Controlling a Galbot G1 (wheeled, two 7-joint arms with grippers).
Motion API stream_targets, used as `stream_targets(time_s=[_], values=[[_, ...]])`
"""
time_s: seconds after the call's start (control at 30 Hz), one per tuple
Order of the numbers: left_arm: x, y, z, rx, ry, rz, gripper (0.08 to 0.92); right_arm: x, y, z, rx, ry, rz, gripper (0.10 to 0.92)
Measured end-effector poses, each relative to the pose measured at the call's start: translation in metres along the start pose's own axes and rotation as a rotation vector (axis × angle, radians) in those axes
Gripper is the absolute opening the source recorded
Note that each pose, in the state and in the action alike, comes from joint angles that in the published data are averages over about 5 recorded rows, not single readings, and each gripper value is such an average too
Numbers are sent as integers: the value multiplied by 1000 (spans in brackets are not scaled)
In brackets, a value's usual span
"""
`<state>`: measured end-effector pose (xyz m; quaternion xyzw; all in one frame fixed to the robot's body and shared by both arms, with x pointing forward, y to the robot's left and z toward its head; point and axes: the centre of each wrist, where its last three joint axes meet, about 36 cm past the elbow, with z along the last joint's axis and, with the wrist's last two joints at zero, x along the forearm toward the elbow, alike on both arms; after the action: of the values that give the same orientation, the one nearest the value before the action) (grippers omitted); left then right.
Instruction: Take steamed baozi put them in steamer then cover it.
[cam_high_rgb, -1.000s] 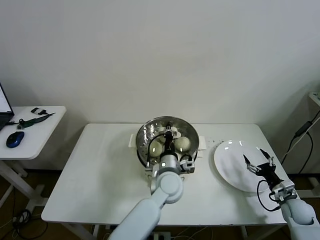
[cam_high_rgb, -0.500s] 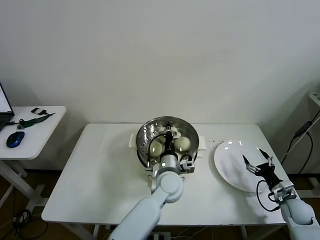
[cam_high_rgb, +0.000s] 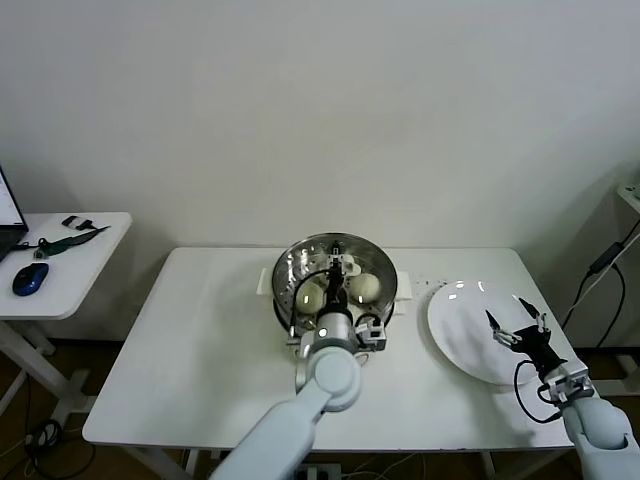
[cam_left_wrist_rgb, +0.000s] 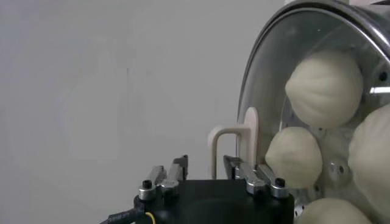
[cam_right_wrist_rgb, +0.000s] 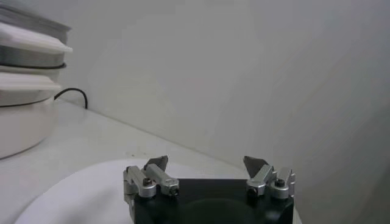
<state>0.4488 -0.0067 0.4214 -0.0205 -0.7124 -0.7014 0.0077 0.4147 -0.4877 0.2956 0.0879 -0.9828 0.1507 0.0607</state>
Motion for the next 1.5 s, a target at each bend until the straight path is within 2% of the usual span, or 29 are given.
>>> stream_targets(time_s=[0.33, 0.43, 0.7, 0.87, 1.03, 1.17, 1.27, 1.37, 1.5], values=[[27, 14, 17, 39, -33, 11, 757, -2, -1, -4, 0, 14, -2, 823], [37, 19, 23, 55, -42, 12, 809, -2, -1, -7, 5, 24, 0, 823], [67, 30, 54, 121, -49, 3, 823, -3, 3, -15, 4, 40, 7, 823], [83, 40, 84, 235, -22, -3, 823, 0, 7, -20, -17, 33, 16, 823], [93, 48, 119, 418, 57, 13, 823, 6, 14, -26, -45, 23, 27, 823], [99, 47, 151, 612, 147, 69, 823, 11, 22, -31, -66, 17, 31, 823], [104, 42, 175, 764, 189, 103, 823, 13, 28, -35, -78, 9, 26, 823], [108, 35, 200, 916, 189, 106, 823, 16, 36, -37, -89, 1, 19, 823], [114, 21, 230, 1102, 150, 66, 823, 19, 43, -41, -101, -8, 10, 823]])
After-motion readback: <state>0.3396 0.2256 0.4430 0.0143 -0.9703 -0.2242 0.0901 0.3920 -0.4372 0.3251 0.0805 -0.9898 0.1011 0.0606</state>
